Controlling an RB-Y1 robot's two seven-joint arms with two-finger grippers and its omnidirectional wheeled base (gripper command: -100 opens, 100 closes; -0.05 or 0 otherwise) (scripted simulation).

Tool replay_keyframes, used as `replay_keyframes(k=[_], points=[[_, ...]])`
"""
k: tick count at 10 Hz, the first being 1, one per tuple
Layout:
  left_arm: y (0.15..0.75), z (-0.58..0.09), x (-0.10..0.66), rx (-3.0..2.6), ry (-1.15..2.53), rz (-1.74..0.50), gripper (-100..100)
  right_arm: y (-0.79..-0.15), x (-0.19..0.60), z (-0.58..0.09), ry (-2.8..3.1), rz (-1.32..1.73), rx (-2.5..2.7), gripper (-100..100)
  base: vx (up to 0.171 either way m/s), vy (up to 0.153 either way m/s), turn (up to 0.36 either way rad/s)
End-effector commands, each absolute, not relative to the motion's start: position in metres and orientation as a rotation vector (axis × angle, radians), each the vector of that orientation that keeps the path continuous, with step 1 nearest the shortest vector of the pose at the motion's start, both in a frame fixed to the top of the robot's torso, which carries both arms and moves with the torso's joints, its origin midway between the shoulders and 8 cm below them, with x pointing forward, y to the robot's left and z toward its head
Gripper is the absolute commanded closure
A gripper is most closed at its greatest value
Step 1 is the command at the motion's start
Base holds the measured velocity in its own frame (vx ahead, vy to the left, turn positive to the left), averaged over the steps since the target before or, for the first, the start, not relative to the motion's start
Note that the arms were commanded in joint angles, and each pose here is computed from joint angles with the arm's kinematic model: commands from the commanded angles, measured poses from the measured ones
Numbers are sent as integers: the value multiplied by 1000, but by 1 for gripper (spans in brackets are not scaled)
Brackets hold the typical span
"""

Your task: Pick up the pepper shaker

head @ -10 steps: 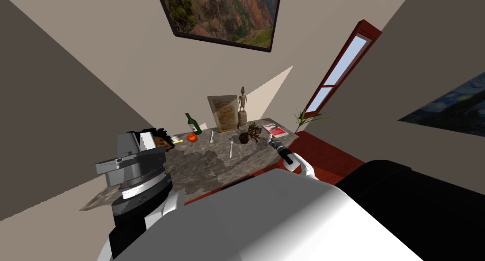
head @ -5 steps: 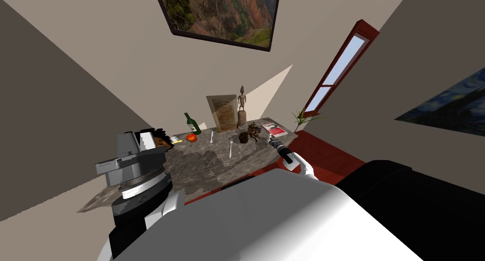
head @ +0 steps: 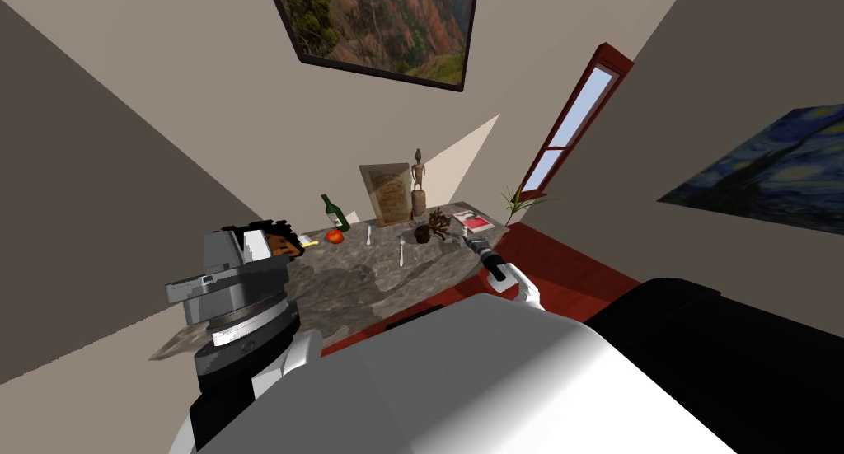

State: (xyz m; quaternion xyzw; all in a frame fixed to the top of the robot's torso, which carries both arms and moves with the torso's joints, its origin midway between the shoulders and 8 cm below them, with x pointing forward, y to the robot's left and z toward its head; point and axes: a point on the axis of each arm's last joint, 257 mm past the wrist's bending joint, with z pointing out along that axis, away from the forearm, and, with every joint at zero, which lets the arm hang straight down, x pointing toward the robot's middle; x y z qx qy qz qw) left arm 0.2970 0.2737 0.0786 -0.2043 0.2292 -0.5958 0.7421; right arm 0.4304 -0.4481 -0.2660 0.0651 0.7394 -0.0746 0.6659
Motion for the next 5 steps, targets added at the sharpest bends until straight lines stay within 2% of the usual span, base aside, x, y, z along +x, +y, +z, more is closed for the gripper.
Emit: replay_keyframes(k=[1,5], points=[[274,79,297,-448,502,-1306,0,-445,434,-258,1642,-173,161,-100,-77,32,-66],[274,79,297,-448,502,-1306,0,-439,441,-245,1585,-187,193,-100,-75,15,-80]])
